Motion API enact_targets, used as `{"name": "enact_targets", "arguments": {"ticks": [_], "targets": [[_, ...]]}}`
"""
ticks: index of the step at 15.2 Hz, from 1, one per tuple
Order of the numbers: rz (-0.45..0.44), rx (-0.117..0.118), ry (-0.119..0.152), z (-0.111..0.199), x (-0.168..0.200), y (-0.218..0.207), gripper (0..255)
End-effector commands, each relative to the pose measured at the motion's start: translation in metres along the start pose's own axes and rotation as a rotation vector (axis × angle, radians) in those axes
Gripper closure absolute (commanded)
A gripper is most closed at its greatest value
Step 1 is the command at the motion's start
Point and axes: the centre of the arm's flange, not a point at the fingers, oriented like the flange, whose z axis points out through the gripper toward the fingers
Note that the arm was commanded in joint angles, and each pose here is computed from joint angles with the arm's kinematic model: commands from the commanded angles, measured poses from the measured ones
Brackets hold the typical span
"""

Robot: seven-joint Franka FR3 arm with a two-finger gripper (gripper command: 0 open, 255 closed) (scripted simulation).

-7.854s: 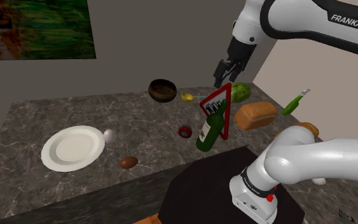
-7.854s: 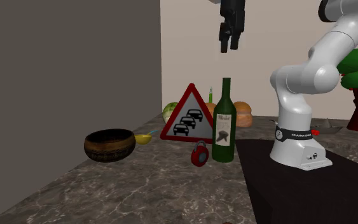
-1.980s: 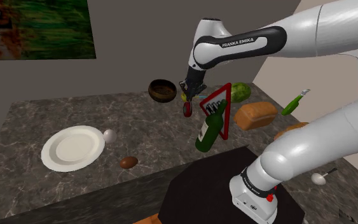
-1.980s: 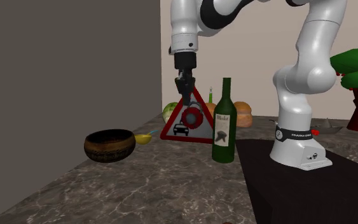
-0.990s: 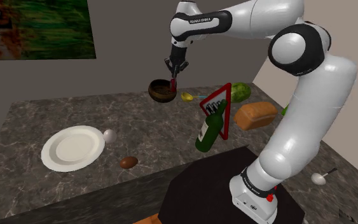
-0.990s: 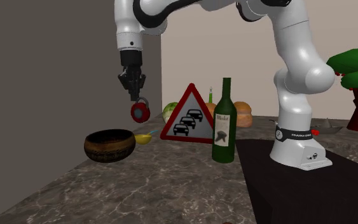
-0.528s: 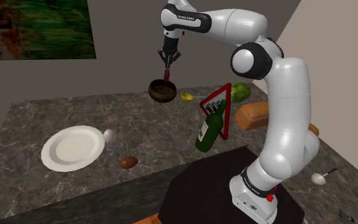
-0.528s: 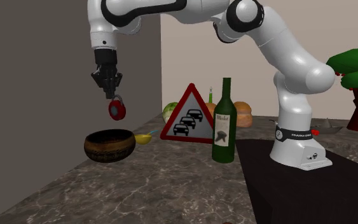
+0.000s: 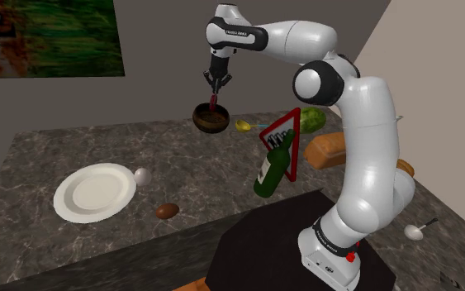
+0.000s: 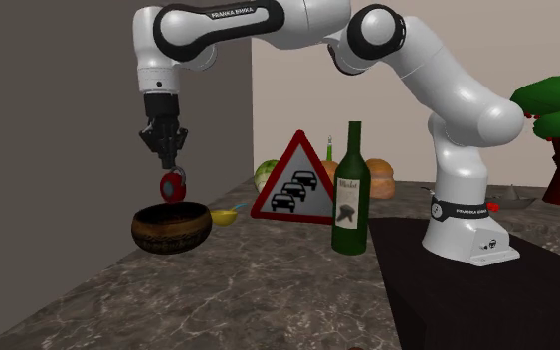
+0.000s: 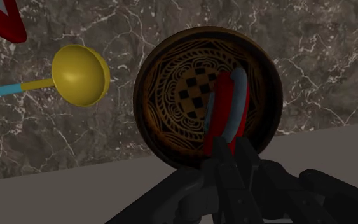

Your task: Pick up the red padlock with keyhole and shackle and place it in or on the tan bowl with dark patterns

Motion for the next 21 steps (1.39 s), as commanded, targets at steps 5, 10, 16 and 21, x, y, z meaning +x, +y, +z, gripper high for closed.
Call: {"name": "enact_targets", "arguments": {"ticks": [5,10,16,21], "targets": [[0.000,0.000,0.001,0.032,0.001,0.000,255],[0.000,0.000,0.001,0.055,0.002,0.000,255],[0.000,0.000,0.001,0.055,0.002,0.000,255],[0.000,0.000,0.001,0.055,0.002,0.000,0]]}}
